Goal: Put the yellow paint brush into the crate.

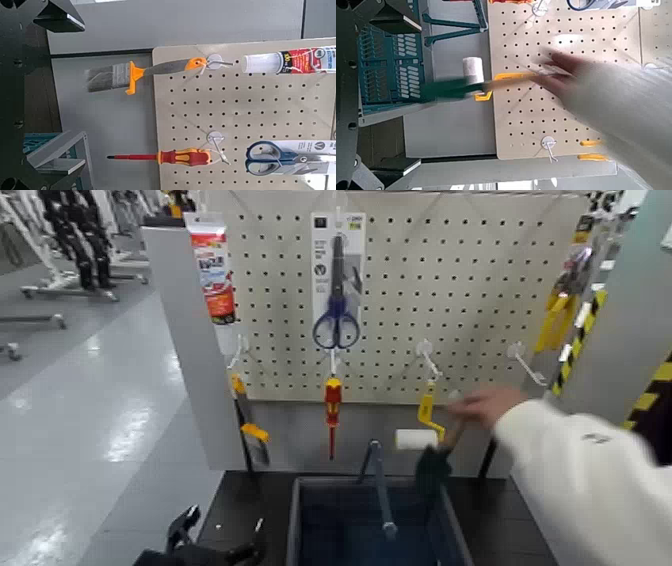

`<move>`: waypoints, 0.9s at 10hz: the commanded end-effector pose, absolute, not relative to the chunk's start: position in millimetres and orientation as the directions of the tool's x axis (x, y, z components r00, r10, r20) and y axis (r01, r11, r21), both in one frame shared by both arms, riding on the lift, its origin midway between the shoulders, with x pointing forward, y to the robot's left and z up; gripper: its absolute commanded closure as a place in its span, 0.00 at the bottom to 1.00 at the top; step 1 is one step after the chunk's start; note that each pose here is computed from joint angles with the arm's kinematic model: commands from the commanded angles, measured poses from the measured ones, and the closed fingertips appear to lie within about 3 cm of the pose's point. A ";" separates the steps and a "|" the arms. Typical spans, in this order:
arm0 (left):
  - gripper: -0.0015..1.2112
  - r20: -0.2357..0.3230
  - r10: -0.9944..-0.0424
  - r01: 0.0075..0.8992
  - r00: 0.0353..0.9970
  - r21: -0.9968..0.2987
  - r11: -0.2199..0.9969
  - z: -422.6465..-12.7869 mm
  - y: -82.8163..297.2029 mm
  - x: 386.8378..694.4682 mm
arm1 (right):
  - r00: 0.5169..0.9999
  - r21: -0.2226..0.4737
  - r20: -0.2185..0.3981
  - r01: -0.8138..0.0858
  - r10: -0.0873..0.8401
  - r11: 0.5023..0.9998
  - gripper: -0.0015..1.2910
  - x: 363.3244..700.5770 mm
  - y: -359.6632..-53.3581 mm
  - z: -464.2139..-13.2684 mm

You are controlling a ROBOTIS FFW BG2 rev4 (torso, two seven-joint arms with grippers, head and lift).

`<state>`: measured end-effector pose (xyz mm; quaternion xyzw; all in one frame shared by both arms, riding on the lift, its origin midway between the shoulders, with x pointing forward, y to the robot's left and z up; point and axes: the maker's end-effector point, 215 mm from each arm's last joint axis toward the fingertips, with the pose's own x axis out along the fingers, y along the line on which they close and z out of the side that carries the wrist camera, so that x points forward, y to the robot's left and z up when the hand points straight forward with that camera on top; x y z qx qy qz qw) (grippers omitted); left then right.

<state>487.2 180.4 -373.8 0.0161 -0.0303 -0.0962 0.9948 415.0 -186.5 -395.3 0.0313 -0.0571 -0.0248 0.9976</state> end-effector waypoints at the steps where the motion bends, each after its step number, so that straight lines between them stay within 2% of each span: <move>1: 0.09 0.053 -0.185 0.183 0.981 0.035 0.982 -374.8 183.0 488.6 | 0.992 0.066 0.113 0.046 -0.053 0.997 0.10 415.0 -186.4 -395.2; 5: 0.09 0.043 -0.182 0.181 0.982 0.026 0.983 -376.0 190.8 491.8 | 0.993 0.065 0.110 0.046 -0.053 0.997 0.10 415.1 -186.4 -396.1; 9: 0.09 0.015 -0.261 0.261 0.965 0.007 0.965 -364.2 217.0 516.3 | 0.993 0.065 0.110 0.045 -0.052 0.997 0.10 415.2 -185.5 -395.8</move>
